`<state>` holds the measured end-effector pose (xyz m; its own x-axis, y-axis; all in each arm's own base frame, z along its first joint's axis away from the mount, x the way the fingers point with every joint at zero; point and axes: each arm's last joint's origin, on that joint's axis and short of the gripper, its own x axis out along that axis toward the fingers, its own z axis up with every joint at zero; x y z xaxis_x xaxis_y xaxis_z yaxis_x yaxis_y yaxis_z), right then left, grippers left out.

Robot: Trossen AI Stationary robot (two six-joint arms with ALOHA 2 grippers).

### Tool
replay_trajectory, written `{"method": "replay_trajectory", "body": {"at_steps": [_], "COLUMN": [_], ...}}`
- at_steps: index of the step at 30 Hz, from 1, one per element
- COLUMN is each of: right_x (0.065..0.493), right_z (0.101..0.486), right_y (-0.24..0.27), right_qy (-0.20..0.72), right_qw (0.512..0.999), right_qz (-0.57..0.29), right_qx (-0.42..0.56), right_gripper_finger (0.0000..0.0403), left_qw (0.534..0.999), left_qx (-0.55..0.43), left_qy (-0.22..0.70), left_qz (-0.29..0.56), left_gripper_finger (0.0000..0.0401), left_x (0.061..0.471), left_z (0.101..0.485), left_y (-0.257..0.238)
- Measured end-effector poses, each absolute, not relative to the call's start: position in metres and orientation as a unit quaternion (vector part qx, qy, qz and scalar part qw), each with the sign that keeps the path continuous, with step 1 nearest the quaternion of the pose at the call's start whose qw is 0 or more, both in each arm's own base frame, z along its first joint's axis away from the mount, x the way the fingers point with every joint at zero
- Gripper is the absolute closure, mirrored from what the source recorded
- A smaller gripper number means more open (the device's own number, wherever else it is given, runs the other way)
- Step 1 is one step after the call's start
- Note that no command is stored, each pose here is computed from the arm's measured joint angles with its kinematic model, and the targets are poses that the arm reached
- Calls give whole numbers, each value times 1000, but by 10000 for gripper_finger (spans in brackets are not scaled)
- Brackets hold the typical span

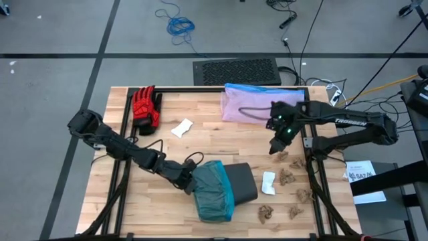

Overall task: Place trash/remove bag and relplace
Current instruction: Put the brown napkin into the black trash bin

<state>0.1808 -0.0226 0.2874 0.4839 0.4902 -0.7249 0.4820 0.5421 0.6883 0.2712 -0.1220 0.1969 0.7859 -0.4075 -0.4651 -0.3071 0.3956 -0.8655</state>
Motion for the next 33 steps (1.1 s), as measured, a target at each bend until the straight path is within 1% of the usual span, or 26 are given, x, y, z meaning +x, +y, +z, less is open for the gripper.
{"method": "replay_trajectory", "body": {"at_steps": [5, 8, 11, 14, 16, 20, 22, 25, 33], "right_x": [197, 211, 227, 240, 245, 255, 260, 268, 281], "right_z": [277, 276, 277, 267, 258, 242, 242, 239, 230], "right_y": [3, 22, 42, 57, 66, 75, 79, 85, 87], "right_qy": [543, 529, 501, 508, 519, 526, 512, 503, 499], "right_qw": [701, 707, 725, 712, 706, 698, 705, 704, 701], "right_qz": [-16, -18, 7, 5, -16, -65, -50, -30, -14], "right_qx": [461, 468, 473, 485, 481, 482, 488, 501, 509], "right_gripper_finger": [403, 403, 403, 403, 403, 403, 403, 403, 403], "left_qw": [780, 787, 792, 795, 802, 810, 811, 812, 813], "left_qx": [-535, -525, -519, -517, -509, -499, -498, -499, -515], "left_qy": [323, 321, 319, 314, 309, 302, 302, 295, 261], "left_qz": [-36, -39, -41, -45, -53, -61, -61, -71, -79], "left_gripper_finger": [401, 401, 401, 401, 401, 401, 401, 401, 401], "left_x": [273, 273, 273, 274, 275, 277, 277, 276, 259], "left_z": [197, 197, 197, 199, 203, 208, 209, 216, 251], "left_y": [-119, -119, -118, -120, -122, -123, -123, -124, -111]}}
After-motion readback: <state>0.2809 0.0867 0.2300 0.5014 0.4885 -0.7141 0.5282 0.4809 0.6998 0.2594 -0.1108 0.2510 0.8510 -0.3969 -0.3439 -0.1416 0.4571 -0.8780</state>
